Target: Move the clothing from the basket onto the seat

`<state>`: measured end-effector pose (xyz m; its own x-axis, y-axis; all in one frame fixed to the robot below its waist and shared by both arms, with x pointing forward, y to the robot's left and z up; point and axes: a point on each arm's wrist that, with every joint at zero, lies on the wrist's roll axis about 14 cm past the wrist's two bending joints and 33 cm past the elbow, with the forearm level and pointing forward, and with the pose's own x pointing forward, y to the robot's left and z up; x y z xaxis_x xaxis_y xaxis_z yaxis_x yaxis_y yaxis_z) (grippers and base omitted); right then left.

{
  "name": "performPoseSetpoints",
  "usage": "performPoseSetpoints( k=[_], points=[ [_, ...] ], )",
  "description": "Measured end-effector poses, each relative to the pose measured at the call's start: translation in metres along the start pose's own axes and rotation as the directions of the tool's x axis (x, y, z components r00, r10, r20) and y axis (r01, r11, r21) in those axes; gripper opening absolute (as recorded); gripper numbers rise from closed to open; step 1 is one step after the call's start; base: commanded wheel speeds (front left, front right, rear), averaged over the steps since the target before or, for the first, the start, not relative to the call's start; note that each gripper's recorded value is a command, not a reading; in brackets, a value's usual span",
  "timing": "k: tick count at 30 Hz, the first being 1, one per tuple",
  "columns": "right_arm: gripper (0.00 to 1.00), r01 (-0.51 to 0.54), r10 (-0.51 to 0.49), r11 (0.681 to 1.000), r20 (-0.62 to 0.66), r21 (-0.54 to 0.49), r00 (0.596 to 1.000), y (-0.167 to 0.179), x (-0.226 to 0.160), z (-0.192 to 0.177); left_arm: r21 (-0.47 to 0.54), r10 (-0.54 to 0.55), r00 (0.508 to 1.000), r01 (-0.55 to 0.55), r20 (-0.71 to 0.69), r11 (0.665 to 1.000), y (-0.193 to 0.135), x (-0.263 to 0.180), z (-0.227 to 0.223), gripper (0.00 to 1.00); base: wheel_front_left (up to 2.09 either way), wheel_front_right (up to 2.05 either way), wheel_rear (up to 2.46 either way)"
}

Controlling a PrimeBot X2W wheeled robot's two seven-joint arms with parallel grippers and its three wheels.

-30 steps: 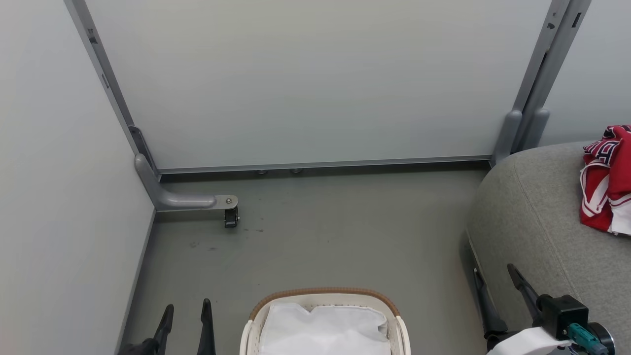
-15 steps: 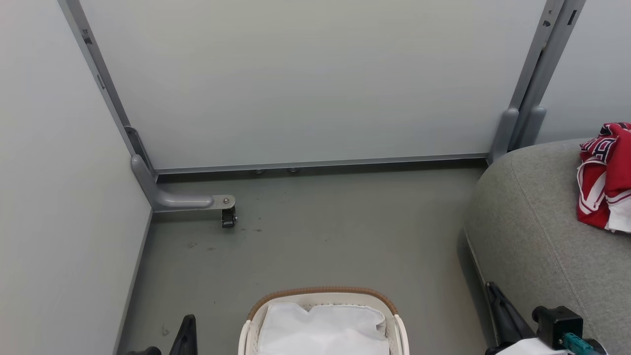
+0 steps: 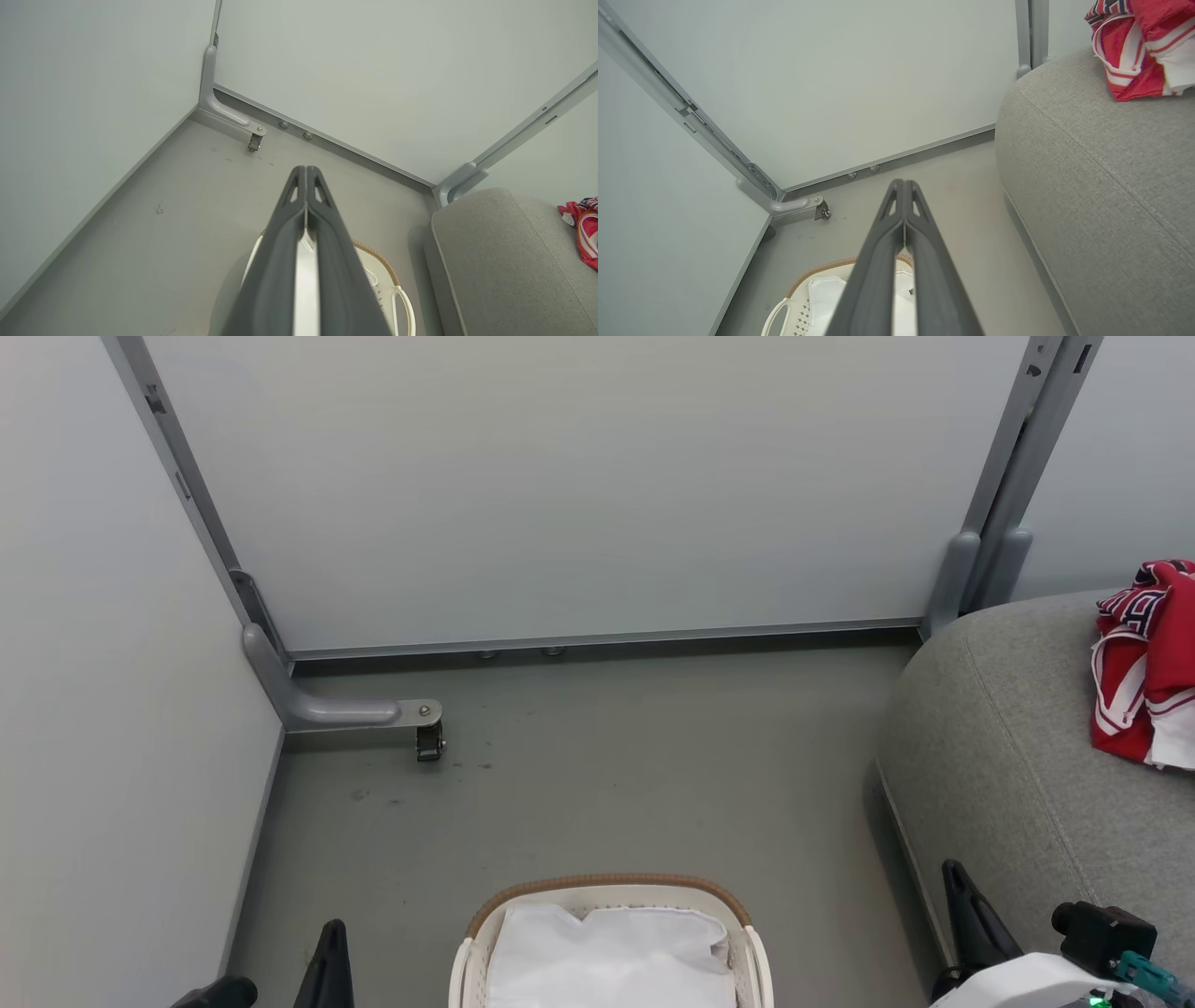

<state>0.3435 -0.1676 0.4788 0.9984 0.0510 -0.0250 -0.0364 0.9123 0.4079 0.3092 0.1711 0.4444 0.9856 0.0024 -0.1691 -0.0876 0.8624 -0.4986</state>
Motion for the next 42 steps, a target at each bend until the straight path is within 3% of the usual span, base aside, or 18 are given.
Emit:
performPoseSetpoints(
  k=[17,42],
  points=[
    [0.00,0.044,-0.046,0.961,-0.001,0.274,0.999,-0.008,0.010,0.008,-0.247,0.016,1.000,-0.015,0.002,0.969,0.003,0.017,0.016,0.00,0.00,0.00,0.00],
    [0.00,0.056,-0.065,0.829,-0.004,0.557,0.998,-0.014,0.022,0.017,-0.510,0.002,1.000,0.010,0.022,0.860,0.001,0.035,0.035,0.00,0.00,0.00,0.00]
  ],
)
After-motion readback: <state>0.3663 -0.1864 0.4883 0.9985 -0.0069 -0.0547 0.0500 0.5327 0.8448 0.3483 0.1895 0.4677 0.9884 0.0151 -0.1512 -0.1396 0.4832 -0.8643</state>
